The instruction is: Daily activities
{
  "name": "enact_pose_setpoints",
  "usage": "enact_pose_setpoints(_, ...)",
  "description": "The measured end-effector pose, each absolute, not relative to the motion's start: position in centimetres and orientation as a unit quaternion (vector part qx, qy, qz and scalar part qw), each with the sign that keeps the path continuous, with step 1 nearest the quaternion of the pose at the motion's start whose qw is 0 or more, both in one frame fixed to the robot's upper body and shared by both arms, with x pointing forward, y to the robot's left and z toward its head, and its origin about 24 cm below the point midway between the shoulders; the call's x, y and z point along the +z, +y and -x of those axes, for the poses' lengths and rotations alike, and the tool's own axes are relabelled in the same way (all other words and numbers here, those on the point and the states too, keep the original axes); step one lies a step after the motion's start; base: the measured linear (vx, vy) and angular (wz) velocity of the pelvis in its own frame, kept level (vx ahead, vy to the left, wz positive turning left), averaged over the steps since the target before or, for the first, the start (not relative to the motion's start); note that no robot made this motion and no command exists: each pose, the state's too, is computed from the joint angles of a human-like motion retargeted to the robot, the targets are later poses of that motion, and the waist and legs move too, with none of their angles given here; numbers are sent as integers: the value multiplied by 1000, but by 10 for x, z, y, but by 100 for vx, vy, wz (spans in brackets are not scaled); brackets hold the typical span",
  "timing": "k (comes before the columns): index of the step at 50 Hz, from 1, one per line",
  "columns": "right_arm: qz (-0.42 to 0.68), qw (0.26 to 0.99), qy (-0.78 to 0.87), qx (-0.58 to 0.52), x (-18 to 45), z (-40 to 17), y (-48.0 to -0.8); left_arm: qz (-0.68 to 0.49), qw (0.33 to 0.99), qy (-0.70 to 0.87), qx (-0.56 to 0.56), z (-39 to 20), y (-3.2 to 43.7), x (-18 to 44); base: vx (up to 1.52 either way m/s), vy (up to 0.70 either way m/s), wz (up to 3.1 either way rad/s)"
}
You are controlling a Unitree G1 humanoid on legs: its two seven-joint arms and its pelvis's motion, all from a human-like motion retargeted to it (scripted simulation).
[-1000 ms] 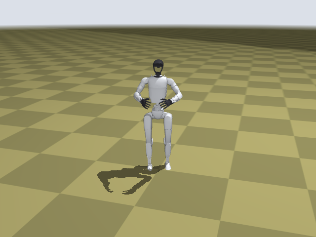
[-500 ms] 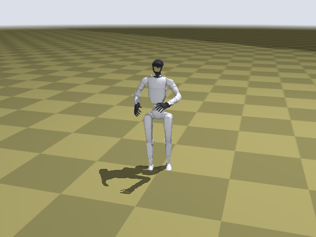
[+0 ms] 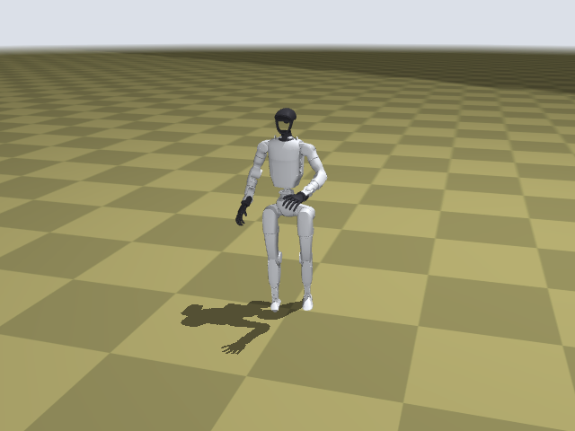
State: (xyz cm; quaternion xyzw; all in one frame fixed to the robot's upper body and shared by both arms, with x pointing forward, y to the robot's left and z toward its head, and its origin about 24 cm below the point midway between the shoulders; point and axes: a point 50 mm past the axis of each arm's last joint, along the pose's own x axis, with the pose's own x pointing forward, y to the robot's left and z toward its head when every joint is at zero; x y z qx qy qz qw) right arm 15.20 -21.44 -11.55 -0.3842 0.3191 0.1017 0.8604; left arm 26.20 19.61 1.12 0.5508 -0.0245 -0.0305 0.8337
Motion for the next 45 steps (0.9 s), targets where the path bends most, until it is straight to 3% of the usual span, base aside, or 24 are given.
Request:
enact_pose_setpoints(17,394,829,387,92,-133,-150,-216,-582,812,-12,39,-265,210,8,0,0,-4)
enact_pose_setpoints(31,371,820,421,114,-136,-153,-213,-614,790,-5,14,-271,211,11,0,0,0)
enact_pose_setpoints(45,338,826,438,112,-134,-152,-220,-597,787,-155,7,-295,172,78,0,0,0)
